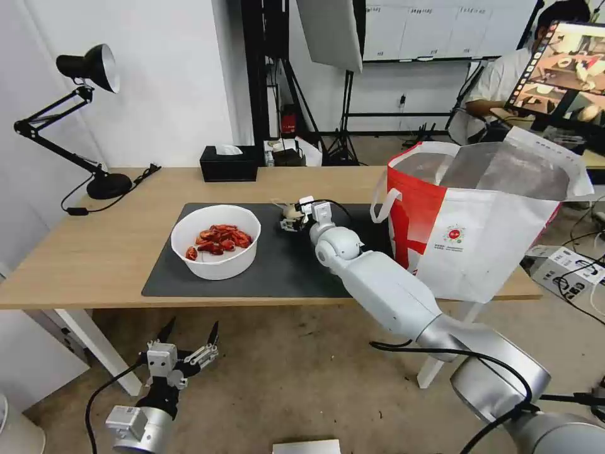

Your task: Pick up the trash from the table and place it into the takeout bag.

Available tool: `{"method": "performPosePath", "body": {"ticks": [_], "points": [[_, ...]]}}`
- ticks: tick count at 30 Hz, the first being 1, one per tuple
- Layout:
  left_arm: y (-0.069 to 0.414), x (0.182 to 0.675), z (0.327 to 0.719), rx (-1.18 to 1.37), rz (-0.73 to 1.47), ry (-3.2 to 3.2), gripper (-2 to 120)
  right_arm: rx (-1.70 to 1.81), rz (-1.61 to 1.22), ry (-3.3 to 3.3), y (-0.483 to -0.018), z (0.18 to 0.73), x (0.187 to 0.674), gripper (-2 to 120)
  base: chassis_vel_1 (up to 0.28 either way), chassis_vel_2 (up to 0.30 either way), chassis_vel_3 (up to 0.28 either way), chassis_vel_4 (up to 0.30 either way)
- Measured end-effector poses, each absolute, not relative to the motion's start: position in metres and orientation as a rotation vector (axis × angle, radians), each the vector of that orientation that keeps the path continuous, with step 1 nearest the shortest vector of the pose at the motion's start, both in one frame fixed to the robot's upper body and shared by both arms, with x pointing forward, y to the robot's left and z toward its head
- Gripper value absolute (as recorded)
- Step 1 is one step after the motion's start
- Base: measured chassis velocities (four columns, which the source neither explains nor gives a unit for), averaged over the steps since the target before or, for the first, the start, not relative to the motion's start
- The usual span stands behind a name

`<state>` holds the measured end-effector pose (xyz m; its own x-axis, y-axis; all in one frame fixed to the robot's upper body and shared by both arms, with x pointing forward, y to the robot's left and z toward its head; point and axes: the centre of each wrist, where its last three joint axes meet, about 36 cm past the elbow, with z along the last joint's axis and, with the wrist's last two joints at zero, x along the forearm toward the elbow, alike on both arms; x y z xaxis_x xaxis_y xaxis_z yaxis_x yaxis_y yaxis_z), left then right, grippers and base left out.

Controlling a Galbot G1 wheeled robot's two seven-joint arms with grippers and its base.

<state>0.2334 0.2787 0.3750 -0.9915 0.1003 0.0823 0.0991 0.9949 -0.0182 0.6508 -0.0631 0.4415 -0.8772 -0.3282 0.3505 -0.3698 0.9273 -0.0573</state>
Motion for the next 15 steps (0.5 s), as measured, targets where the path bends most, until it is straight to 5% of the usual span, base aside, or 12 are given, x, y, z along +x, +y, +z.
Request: {"method": "performPosePath", "body": {"ticks": [12, 15], "points": [[0.279, 0.2343, 0.3731, -0.157, 0.022, -3.051, 100, 0.518, 0.155, -2.729, -0.0648, 0.4328, 0.6461, 64, 0.0, 0.0, 0.0, 0.0], [0.2779, 0.2345, 0.3727, -0.161, 0.025, -3.05, 100, 0.514, 0.156, -2.729, -0.0684, 0.4313, 0.6443, 46, 0.0, 0.0, 0.0, 0.0]]}}
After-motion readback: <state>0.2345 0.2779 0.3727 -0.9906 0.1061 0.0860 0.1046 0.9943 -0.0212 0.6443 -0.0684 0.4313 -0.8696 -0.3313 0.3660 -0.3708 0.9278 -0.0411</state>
